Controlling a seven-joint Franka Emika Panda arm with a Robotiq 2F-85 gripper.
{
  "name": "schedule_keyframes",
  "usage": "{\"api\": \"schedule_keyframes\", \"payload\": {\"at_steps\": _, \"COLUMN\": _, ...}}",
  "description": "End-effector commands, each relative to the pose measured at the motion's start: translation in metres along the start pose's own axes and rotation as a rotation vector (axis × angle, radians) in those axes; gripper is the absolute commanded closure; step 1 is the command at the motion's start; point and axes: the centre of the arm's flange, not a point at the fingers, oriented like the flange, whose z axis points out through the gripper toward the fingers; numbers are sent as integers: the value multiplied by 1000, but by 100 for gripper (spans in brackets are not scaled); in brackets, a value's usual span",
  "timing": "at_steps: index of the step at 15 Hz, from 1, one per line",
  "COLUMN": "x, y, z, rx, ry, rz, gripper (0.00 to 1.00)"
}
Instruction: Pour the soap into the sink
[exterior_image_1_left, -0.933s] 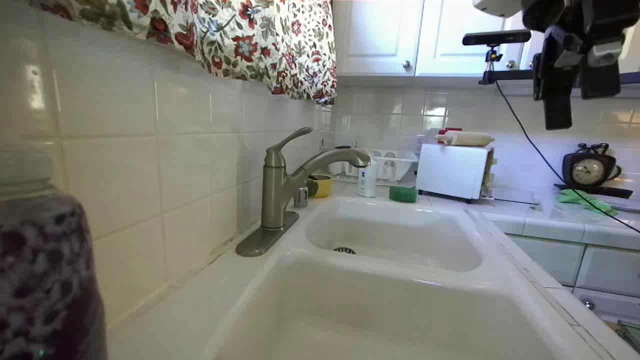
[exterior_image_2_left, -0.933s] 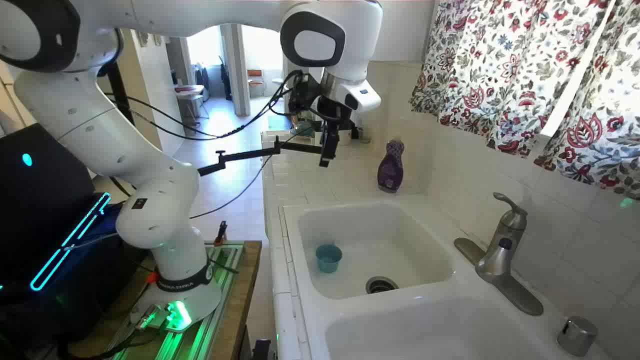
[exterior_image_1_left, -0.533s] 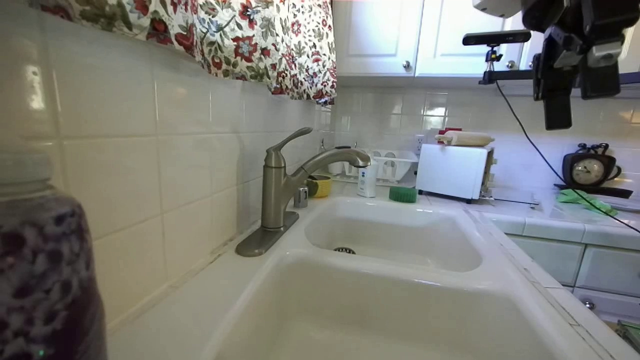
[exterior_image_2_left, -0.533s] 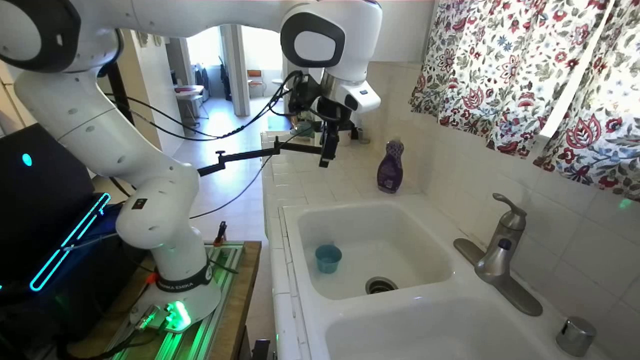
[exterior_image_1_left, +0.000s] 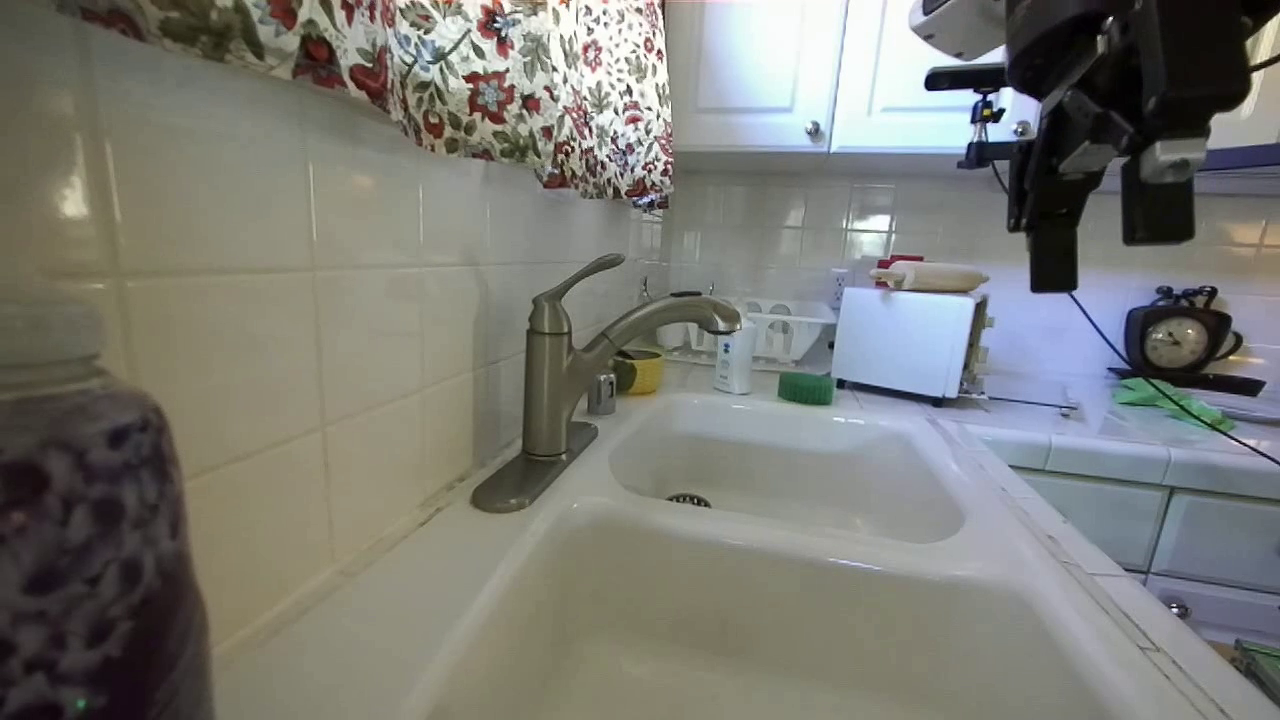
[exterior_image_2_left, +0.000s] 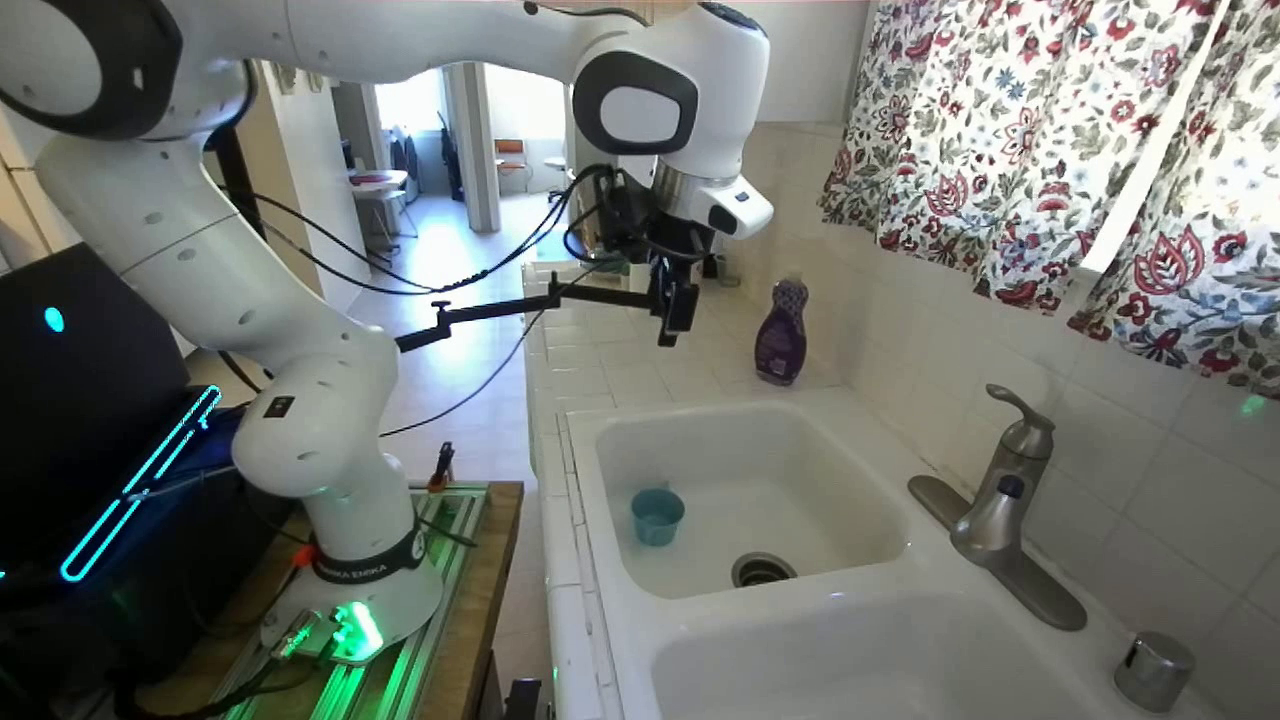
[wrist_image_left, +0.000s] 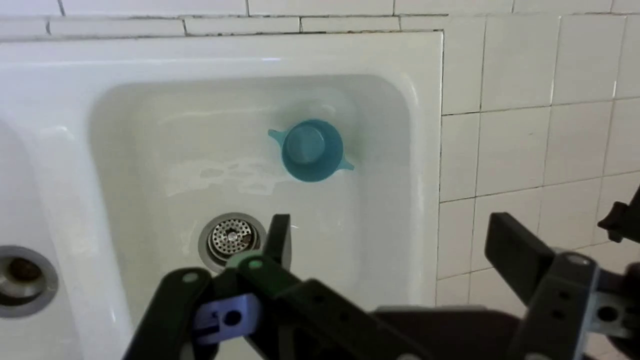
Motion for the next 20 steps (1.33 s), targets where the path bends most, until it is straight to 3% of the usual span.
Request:
{"api": "schedule_keyframes", "payload": {"at_steps": 1, "x": 20, "y": -8, "z": 29, "rx": 8, "ry": 26, "rz": -147, "gripper": 0}}
{"api": "schedule_keyframes", "payload": {"at_steps": 7, "x": 43, "y": -22, "z": 56, "rx": 75, "ry": 120, "rz": -312, "gripper": 0}}
{"api": "schedule_keyframes", "payload": {"at_steps": 10, "x": 58, "y": -29, "z": 61, "rx": 119, "ry": 215, "rz": -330, "gripper": 0}}
{"api": "schedule_keyframes", "payload": {"at_steps": 11, "x": 49, "y": -27, "z": 52, "rx": 71, "ry": 166, "rz": -310, "gripper": 0}}
{"api": "schedule_keyframes", "payload": {"at_steps": 20, "x": 65, "y": -37, "z": 70, "rx": 108, "ry": 212, "rz": -339, "gripper": 0}}
